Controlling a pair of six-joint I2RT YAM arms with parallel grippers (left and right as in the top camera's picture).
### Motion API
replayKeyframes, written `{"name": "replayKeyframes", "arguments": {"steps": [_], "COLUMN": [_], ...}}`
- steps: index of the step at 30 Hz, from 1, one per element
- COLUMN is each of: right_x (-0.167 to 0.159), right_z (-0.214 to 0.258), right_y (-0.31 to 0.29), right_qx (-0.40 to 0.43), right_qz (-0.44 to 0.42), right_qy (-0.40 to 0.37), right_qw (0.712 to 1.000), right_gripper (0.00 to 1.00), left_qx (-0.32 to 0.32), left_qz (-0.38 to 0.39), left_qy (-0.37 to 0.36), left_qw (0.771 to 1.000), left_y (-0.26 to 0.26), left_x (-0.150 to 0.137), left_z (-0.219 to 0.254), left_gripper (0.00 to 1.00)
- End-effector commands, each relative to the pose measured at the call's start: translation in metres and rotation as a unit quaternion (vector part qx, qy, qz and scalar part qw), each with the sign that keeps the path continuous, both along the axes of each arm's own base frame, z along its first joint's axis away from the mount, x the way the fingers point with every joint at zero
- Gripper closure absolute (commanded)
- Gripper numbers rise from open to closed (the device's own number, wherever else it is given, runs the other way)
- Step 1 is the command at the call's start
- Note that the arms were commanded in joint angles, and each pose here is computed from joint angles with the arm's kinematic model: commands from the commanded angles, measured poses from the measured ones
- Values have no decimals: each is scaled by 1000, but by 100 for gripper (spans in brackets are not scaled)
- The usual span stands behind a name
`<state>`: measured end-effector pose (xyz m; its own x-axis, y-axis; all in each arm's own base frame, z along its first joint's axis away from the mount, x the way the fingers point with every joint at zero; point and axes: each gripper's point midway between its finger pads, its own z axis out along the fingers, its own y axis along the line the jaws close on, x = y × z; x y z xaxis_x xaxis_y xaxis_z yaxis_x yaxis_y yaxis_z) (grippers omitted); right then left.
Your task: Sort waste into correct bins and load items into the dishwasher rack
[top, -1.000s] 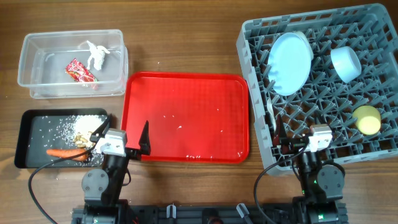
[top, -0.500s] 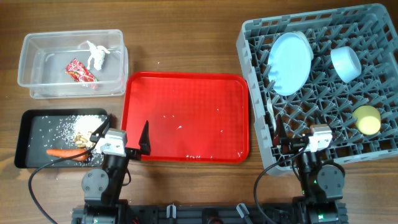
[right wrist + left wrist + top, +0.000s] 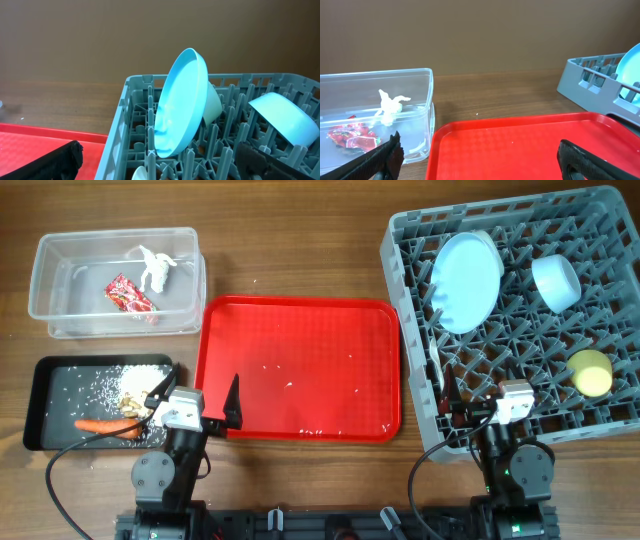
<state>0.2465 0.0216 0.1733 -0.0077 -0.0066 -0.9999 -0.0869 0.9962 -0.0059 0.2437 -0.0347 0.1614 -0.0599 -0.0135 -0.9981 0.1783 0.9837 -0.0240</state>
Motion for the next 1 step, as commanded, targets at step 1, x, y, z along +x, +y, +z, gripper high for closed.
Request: {"name": "replayKeyframes", "arguments": {"steps": [1], "right_x": [0], "right_z": [3], "right_y": [-2], "right_qx": [-6], "right_qz": [-4], "right_qy": [-7], "right_qw": [1000], "right_gripper": [0], "left_qx": [4], "left_qz": [-8], "left_qy": [1], "left_qw": [1000], "left_y": [-2], "left_x": [-1], "left_z": [-1], "left_gripper": [0]}}
